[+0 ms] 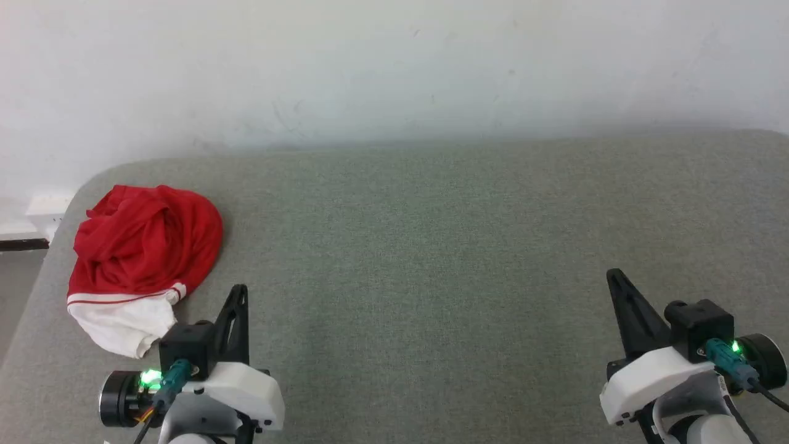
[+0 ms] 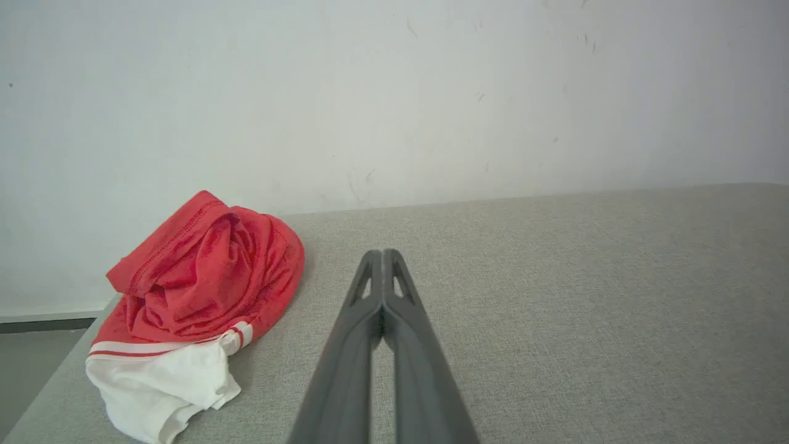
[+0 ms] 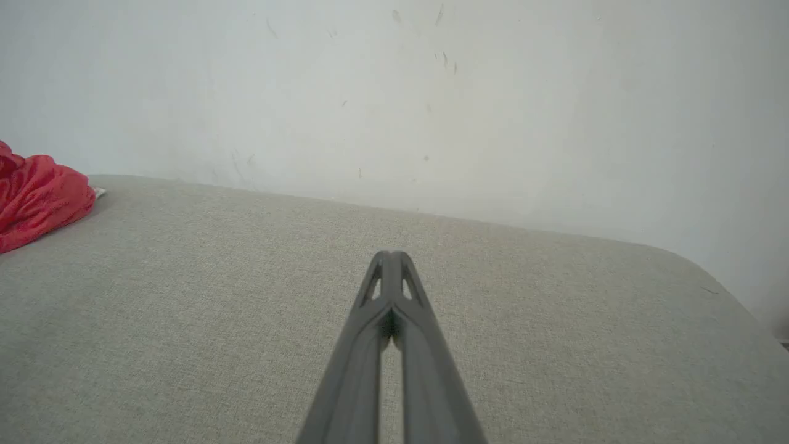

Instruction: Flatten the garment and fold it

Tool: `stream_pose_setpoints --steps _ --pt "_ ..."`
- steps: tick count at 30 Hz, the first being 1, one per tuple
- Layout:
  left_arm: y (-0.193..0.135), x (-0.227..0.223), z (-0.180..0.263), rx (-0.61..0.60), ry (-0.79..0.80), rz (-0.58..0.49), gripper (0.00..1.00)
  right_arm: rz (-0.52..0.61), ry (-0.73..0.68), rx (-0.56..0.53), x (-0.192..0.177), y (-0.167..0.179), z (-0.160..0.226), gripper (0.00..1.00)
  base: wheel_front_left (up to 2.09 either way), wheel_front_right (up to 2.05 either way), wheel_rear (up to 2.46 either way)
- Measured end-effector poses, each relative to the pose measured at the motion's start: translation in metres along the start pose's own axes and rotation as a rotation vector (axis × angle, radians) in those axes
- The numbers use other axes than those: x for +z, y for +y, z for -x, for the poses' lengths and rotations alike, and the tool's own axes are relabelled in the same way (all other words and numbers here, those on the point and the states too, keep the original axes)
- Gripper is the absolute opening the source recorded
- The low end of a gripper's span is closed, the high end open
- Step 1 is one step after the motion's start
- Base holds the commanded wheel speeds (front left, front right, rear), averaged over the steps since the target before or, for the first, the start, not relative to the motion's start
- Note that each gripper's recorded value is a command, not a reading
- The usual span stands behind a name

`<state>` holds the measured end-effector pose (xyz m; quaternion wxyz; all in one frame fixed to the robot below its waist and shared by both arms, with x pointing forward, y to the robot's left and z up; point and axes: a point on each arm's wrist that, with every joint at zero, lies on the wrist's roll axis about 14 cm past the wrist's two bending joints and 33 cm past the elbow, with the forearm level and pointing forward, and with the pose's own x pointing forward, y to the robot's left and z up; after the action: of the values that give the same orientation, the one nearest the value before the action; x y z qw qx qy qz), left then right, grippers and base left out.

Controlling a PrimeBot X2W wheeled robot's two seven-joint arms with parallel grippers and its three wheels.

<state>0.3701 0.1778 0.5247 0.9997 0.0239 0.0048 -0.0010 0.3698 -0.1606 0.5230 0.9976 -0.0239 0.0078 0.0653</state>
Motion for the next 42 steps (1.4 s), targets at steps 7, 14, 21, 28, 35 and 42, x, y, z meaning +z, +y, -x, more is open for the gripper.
stream_pose_setpoints --steps 7,14,21,28,35,42 --pt "0.0000 0.0000 0.0000 0.000 0.000 0.000 0.00 0.000 0.000 0.000 0.0000 0.0000 0.0000 0.00 0.00 0.00 0.00" --pt "0.0000 0.0000 0.0000 0.000 0.000 0.000 0.00 0.000 0.000 0.000 0.0000 0.0000 0.0000 0.00 0.00 0.00 0.00" --pt "0.0000 0.0000 0.0000 0.000 0.000 0.000 0.00 0.000 0.000 0.000 0.0000 0.0000 0.0000 0.00 0.00 0.00 0.00" --pt "-0.0003 -0.0001 0.0001 -0.001 0.000 0.000 1.00 0.000 0.002 0.000 -0.0006 -0.0001 0.0001 1.00 0.00 0.00 0.00" --pt "-0.0012 0.0014 0.0003 -0.004 -0.009 0.000 1.00 -0.006 -0.003 -0.006 -0.0003 -0.0022 0.0001 1.00 0.00 0.00 0.00" --pt "-0.0024 0.0045 0.0004 -0.008 -0.025 0.001 1.00 -0.016 -0.018 -0.017 0.0015 -0.0058 0.0004 1.00 0.00 0.00 0.00"
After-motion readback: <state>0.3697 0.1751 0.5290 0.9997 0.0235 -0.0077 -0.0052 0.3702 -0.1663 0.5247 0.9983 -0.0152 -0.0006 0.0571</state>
